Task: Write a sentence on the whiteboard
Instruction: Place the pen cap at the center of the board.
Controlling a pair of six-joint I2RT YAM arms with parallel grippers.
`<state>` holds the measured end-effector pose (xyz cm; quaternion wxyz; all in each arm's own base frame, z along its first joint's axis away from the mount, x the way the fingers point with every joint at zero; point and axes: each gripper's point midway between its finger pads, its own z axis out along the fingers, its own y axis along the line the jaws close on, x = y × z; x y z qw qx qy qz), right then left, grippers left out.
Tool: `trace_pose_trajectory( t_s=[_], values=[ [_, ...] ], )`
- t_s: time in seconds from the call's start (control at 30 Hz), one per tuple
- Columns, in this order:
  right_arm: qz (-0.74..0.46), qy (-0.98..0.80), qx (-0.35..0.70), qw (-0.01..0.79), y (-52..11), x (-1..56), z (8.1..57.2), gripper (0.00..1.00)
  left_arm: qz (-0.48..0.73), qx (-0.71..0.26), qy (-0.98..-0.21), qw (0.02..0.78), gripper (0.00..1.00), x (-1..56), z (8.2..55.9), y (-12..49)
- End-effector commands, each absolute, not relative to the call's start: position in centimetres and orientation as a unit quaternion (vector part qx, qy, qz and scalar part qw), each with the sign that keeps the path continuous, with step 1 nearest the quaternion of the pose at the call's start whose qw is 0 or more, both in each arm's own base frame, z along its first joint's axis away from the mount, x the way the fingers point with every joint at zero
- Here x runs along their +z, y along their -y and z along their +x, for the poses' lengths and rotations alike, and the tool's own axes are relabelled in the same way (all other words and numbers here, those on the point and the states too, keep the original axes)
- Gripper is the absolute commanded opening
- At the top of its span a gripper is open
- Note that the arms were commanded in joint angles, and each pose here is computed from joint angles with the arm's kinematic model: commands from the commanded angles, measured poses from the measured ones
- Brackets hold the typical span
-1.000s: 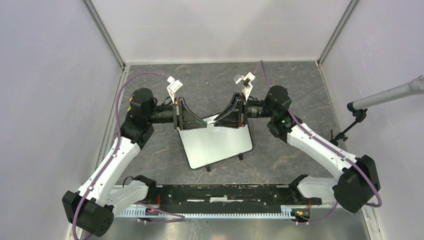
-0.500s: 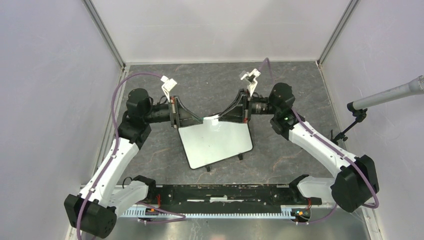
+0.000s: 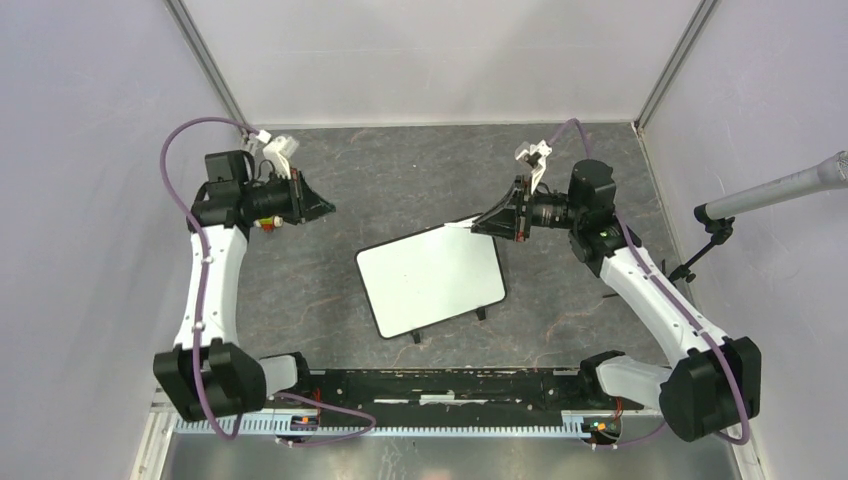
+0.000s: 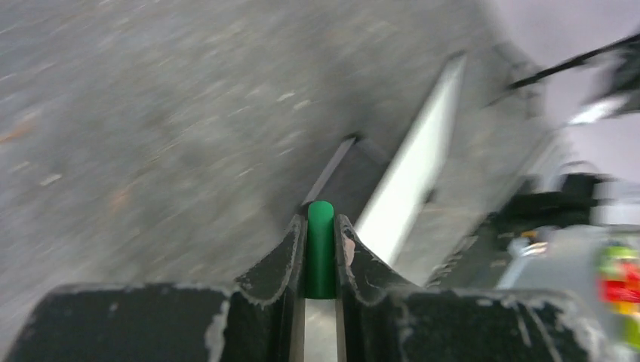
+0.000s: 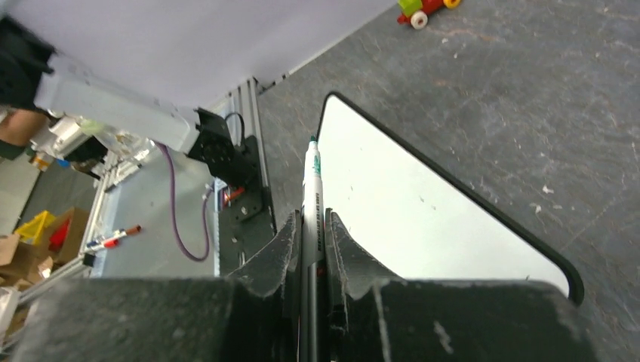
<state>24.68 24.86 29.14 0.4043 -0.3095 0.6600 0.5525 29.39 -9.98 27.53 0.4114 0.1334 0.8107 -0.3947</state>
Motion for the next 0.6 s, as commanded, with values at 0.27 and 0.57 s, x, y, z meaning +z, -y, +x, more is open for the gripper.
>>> trace_pose_trajectory(
  t_s=[0.27,0.57],
  values=[
    [-0.376,-0.669,0.478,0.428,-23.2,26.7,23.2,0.0,0.225,-0.073,-0.955,0.181,0.08,9.2,25.9,-1.7],
    [-0.378,-0.661,0.479,0.436,-23.1,27.1,22.8,0.0,0.213,-0.043,-0.97,0.109,0.16,4.4,26.6,-3.5]
  ],
)
